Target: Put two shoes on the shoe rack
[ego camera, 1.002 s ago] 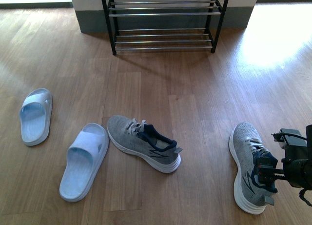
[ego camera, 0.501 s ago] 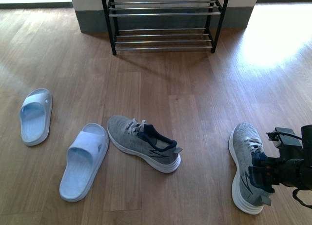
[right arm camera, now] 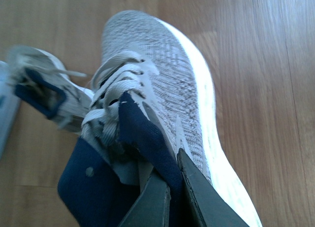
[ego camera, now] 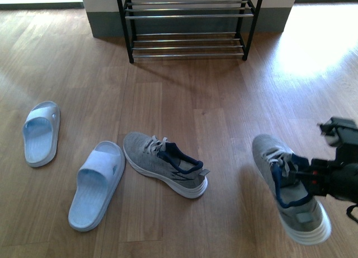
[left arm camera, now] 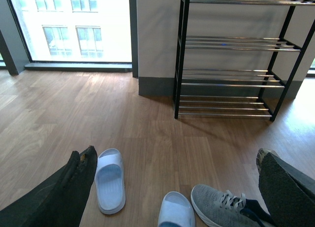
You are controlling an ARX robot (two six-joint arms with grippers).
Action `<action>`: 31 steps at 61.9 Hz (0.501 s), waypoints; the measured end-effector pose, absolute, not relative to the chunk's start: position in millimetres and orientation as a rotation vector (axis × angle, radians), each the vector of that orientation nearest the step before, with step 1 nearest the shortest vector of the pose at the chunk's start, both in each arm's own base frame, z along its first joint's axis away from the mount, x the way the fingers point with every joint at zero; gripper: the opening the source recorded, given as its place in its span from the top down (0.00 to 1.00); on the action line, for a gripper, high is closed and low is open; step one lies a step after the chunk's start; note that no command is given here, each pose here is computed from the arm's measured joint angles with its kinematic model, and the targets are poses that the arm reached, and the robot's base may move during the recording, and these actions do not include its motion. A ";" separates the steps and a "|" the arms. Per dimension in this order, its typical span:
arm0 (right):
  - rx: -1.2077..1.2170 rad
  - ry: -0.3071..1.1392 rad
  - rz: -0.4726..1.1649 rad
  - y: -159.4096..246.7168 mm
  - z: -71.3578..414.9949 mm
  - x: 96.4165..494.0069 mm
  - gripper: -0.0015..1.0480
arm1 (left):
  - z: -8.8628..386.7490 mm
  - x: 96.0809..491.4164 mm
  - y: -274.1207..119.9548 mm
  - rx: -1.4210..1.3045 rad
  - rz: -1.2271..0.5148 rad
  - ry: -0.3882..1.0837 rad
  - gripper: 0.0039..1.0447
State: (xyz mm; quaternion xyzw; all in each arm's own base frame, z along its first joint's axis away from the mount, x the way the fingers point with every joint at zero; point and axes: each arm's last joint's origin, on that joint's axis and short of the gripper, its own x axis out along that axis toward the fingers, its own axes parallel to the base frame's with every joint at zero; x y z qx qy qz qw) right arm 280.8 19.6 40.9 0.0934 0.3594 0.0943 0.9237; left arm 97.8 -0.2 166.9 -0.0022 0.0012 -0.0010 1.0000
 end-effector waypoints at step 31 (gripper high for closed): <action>0.310 0.318 0.297 4.8 211.6 168.6 0.99 | 166.8 97.9 -0.2 -0.004 -0.002 0.003 0.09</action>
